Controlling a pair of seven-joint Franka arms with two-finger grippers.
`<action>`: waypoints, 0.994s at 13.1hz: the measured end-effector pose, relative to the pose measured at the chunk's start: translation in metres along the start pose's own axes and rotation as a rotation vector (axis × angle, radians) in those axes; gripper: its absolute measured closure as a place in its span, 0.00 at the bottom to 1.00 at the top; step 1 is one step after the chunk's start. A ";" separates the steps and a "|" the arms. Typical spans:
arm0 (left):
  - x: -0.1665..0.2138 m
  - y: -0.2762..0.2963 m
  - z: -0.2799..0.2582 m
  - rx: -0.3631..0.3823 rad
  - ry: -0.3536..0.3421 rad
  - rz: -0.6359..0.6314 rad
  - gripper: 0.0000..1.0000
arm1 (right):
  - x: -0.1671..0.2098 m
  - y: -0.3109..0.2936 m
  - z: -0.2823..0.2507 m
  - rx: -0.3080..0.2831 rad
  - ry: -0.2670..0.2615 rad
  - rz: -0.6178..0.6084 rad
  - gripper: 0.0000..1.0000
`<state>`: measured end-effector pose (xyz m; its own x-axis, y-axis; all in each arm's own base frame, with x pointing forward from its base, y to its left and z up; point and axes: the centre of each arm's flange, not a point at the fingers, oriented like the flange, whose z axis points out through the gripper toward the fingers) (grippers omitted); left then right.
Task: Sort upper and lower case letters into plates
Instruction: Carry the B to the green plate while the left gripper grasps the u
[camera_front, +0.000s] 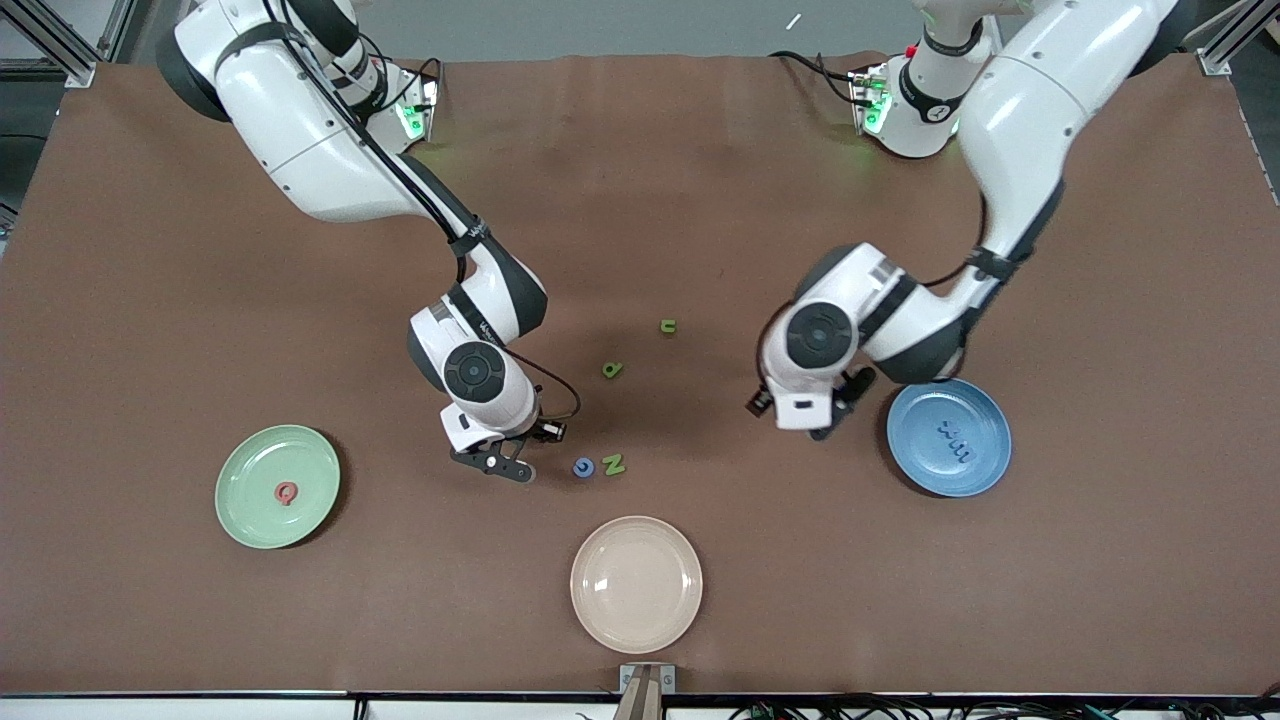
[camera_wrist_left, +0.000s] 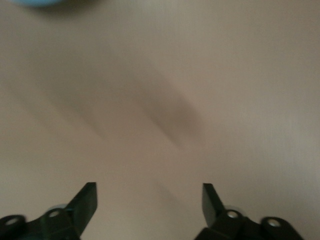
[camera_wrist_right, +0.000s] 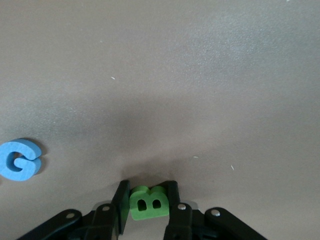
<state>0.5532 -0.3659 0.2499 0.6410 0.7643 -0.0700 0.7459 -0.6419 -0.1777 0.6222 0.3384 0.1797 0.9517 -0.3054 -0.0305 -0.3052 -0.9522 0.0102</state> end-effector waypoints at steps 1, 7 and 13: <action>-0.028 0.003 0.006 -0.010 -0.001 -0.029 0.12 | 0.004 0.003 -0.001 -0.003 0.004 0.002 0.65; -0.113 0.005 0.039 -0.085 -0.043 -0.114 0.31 | 0.100 0.109 -0.043 -0.053 -0.001 -0.166 0.65; -0.154 0.000 0.073 -0.063 -0.049 -0.077 0.35 | 0.178 0.259 -0.051 -0.065 -0.022 -0.435 0.65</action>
<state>0.4416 -0.4794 0.1888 0.5727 0.8128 -0.1063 0.8036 -0.5823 -0.1228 0.7137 0.0372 0.2278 0.9901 0.1238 -0.0669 0.1274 -0.9904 0.0541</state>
